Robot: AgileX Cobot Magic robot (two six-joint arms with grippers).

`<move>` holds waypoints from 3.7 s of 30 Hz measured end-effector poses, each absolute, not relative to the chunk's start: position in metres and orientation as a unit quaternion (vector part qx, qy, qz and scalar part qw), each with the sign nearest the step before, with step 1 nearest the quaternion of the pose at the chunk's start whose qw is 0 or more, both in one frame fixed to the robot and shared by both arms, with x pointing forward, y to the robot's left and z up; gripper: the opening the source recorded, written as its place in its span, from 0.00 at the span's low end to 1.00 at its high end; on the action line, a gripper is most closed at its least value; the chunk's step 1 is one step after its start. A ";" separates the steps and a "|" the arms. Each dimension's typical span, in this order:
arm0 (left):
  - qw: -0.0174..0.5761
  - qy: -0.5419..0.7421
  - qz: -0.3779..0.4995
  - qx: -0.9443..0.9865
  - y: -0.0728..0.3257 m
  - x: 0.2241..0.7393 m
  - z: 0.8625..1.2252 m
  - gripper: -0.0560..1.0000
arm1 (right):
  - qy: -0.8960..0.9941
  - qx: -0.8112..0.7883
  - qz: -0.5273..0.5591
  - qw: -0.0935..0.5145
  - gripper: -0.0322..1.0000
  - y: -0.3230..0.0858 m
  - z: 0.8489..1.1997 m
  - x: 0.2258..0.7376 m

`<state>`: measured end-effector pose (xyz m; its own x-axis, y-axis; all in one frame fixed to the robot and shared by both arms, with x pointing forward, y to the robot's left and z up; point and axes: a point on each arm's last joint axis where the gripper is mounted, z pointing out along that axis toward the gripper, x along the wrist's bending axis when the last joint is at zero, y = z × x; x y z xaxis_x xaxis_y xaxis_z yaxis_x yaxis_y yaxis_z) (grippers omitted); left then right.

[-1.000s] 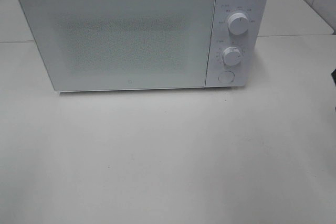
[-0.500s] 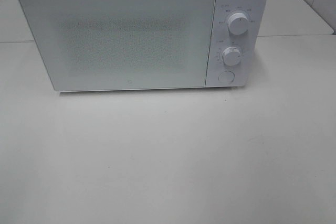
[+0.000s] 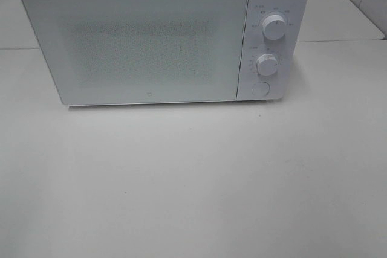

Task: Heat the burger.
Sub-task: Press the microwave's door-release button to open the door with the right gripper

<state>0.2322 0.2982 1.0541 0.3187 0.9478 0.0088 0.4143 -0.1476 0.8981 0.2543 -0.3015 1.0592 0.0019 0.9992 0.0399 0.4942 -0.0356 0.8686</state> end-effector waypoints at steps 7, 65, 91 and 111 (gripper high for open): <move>0.428 0.493 0.312 0.690 0.298 0.232 1.054 0.05 | 0.586 0.593 0.408 0.372 0.57 -0.301 1.059 0.235; 0.430 0.493 0.309 0.690 0.298 0.232 1.054 0.05 | 0.618 0.603 0.378 0.335 0.57 -0.289 1.067 0.370; 0.430 0.493 0.309 0.690 0.298 0.232 1.054 0.05 | 0.603 0.584 0.408 0.359 0.03 -0.278 0.985 0.501; 0.430 0.493 0.309 0.690 0.298 0.232 1.054 0.05 | 0.672 0.456 0.495 0.307 0.03 -0.179 0.926 0.511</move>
